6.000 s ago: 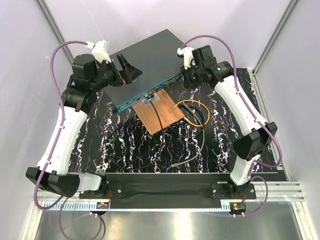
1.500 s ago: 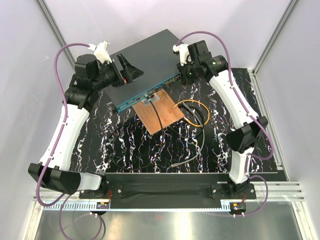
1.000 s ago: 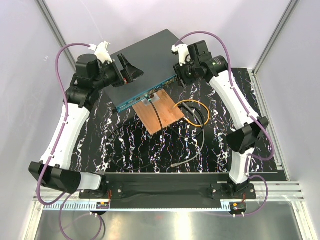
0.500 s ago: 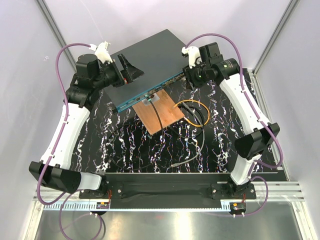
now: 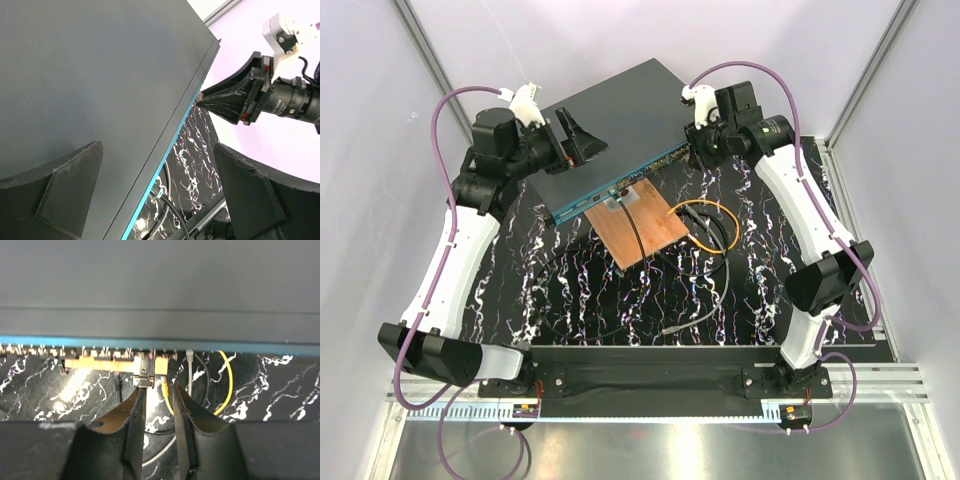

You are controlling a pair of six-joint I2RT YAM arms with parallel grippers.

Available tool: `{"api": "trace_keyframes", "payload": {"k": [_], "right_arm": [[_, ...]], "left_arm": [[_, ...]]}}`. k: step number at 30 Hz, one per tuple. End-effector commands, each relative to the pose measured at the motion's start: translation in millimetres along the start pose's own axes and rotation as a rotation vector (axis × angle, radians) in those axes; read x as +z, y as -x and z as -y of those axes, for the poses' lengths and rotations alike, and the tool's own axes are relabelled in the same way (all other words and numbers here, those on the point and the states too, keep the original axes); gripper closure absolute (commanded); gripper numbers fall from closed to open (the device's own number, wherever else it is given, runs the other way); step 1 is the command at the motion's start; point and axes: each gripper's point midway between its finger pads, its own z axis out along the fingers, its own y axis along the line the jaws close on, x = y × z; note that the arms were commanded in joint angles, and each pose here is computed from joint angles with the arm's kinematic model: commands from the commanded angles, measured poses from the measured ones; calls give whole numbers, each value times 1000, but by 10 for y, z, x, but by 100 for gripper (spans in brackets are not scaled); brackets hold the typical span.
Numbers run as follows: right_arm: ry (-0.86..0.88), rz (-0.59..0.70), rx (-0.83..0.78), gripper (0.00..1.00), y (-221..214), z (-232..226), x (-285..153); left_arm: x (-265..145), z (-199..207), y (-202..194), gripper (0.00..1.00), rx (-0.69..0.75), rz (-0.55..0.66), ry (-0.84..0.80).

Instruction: Insert the plug into the switch port

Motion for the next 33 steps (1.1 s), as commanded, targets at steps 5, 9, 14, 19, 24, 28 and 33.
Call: {"api": "trace_keyframes", "payload": {"k": [5,9,14,19,24,28,33], "right_arm": [[4,156,34,69,431,-1,18],[15,201,60,74,470,-31,23],[9,265,94,75,585,-25,13],[10,320,125,78,677,-30,30],[4,352,153,84,806,-2,56],[4,376,139,93,921,-17,56],[1,400,122,98,1032,-64,64]], "left_arm": [[0,101,124,1,23,41,-47],[11,79,106,1,19,36,-42],[19,77,114,1,15,37,-43],[40,72,103,1,6,31,-46],[60,55,89,1,0,24,-44],[59,43,87,1,5,24,-38],[60,39,92,1,10,22,-35]]}}
